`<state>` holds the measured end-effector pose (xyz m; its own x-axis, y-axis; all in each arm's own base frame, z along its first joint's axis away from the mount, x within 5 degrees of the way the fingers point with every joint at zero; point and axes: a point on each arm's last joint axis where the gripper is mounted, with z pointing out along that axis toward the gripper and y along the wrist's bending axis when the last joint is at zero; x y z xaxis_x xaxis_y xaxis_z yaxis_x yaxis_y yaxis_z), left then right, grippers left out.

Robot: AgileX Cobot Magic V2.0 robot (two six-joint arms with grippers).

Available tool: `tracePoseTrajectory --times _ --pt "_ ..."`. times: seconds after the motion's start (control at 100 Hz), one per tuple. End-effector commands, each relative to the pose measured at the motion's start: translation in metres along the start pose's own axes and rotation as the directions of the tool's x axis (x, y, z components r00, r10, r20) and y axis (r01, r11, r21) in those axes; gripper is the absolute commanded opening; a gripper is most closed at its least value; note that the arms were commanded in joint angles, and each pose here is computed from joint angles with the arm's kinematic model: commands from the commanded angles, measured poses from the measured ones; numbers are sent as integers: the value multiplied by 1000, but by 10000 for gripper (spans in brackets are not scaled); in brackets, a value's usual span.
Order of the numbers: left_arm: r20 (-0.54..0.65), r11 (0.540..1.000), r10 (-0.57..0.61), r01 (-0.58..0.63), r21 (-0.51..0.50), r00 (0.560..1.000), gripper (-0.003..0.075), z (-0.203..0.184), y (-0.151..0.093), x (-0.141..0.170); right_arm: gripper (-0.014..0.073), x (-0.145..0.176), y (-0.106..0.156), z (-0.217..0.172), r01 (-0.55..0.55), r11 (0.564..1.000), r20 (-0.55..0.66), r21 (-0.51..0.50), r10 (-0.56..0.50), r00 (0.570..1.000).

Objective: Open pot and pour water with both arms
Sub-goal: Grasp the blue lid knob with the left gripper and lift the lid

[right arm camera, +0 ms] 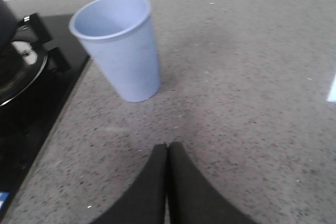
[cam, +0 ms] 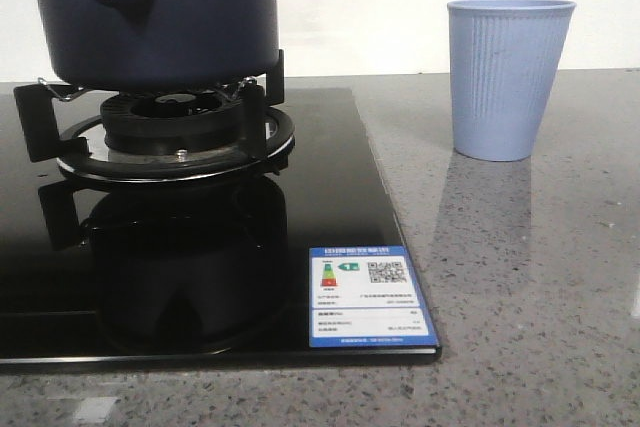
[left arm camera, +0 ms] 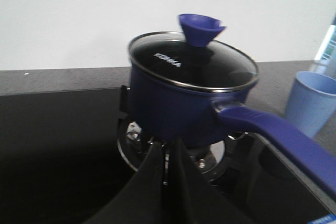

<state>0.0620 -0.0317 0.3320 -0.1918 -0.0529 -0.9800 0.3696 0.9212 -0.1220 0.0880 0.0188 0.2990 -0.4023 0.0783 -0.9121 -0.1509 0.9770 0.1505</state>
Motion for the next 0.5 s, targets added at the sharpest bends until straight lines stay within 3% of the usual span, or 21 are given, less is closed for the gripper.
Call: tracePoseTrajectory --times 0.0,0.33,0.4,0.49 --pt "83 1000 -5 3 25 997 -18 1 -2 -19 -66 -19 5 -2 40 998 101 -38 -36 994" --pt "115 999 -26 20 46 993 -6 5 -3 -24 -66 -22 10 -3 28 996 145 -80 -16 989" --pt "107 999 -26 22 46 994 37 7 -2 -23 -66 -22 10 -3 28 996 137 -80 -17 990" --pt "95 999 -27 23 44 995 153 10 -2 -23 -62 -20 10 -2 30 996 123 -86 -20 992"
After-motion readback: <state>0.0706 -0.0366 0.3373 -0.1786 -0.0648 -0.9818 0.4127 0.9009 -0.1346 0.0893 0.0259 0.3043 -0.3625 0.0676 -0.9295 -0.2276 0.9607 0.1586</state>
